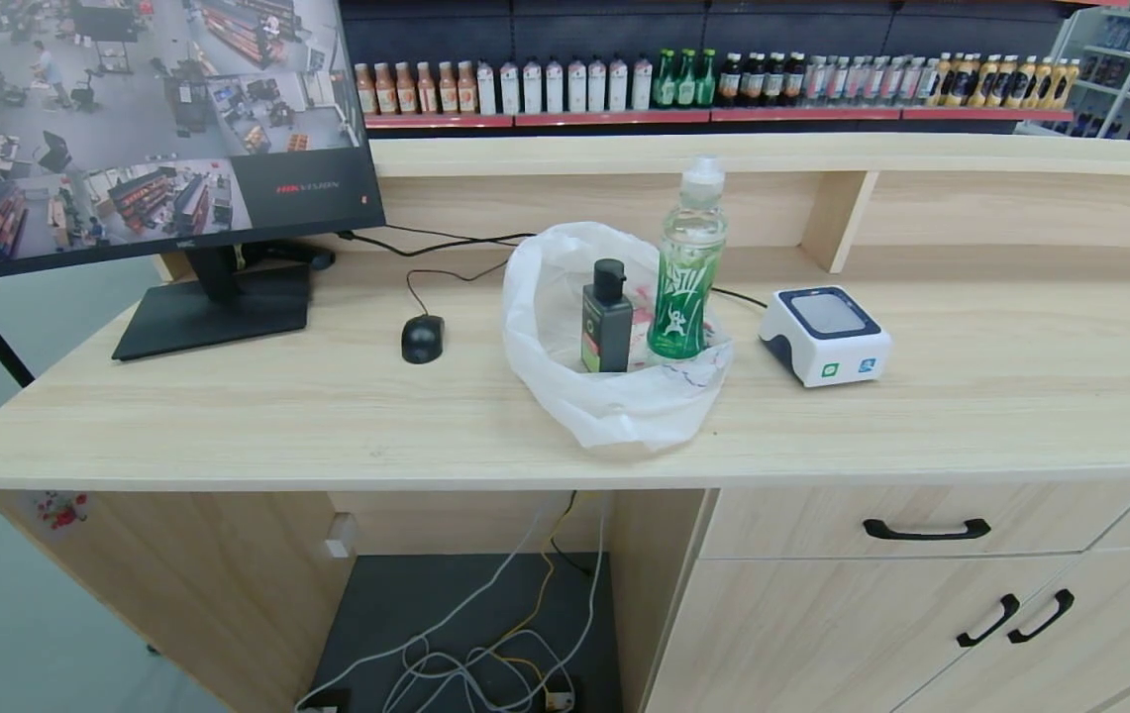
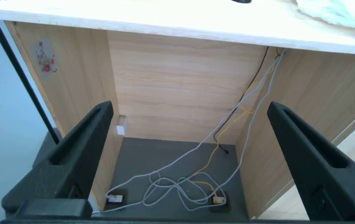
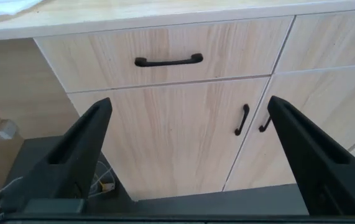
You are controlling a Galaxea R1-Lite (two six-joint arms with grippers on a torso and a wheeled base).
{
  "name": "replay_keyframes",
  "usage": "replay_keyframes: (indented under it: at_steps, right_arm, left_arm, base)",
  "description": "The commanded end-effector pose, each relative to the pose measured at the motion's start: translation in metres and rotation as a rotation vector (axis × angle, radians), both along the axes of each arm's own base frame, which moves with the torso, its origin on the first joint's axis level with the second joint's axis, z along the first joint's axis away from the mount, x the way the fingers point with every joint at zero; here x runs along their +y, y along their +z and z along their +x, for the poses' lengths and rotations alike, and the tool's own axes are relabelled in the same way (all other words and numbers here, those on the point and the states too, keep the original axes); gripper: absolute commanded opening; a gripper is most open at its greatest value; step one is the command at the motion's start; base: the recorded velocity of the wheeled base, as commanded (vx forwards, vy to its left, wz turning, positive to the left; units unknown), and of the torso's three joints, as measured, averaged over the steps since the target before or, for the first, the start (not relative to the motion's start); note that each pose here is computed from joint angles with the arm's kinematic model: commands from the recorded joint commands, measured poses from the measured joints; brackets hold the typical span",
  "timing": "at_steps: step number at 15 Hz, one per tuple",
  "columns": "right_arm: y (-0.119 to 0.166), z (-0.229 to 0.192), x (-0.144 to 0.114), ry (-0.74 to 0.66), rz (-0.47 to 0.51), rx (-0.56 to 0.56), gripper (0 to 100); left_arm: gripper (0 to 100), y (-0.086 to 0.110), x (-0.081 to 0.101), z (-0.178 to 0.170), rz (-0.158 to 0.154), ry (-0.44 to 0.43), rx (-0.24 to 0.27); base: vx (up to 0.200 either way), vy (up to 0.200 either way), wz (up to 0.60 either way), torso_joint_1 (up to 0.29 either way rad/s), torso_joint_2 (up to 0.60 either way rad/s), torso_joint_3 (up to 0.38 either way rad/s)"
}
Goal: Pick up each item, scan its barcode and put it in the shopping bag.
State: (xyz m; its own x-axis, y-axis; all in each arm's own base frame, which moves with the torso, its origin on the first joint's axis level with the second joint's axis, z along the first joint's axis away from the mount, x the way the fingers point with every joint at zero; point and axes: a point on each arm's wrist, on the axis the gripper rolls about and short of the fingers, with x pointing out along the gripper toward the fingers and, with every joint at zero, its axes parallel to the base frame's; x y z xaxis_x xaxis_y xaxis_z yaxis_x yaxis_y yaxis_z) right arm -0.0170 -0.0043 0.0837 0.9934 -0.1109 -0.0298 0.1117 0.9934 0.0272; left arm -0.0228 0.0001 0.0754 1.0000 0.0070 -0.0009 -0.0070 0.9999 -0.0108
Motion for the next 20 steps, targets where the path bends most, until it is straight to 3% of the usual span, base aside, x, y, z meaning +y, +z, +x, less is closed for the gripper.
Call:
replay_keyframes:
  at_steps: [1,9,20]
  right_arm:
    - [-0.0016,0.0001,0.0002,0.002,0.006,0.003,100]
    - [-0.0025,0.0001,0.0009,0.032,0.024,0.011,100]
    - [-0.0025,0.0001,0.0009,0.032,0.024,0.011,100]
  left_arm:
    - [100,0.0000,0.0000,0.0000,0.000,0.001,-0.001]
    - [100,0.0000,0.0000,0.0000,-0.003,0.001,-0.001]
    - [100,0.0000,0.0000,0.0000,-0.004,0.001,-0.001]
  base:
    - [-0.200,0.000,0.00,0.007,0.00,0.002]
    - [-0.025,0.000,0.00,0.000,0.00,0.000]
    - [0.000,-0.200,0.00,0.003,0.00,0.000]
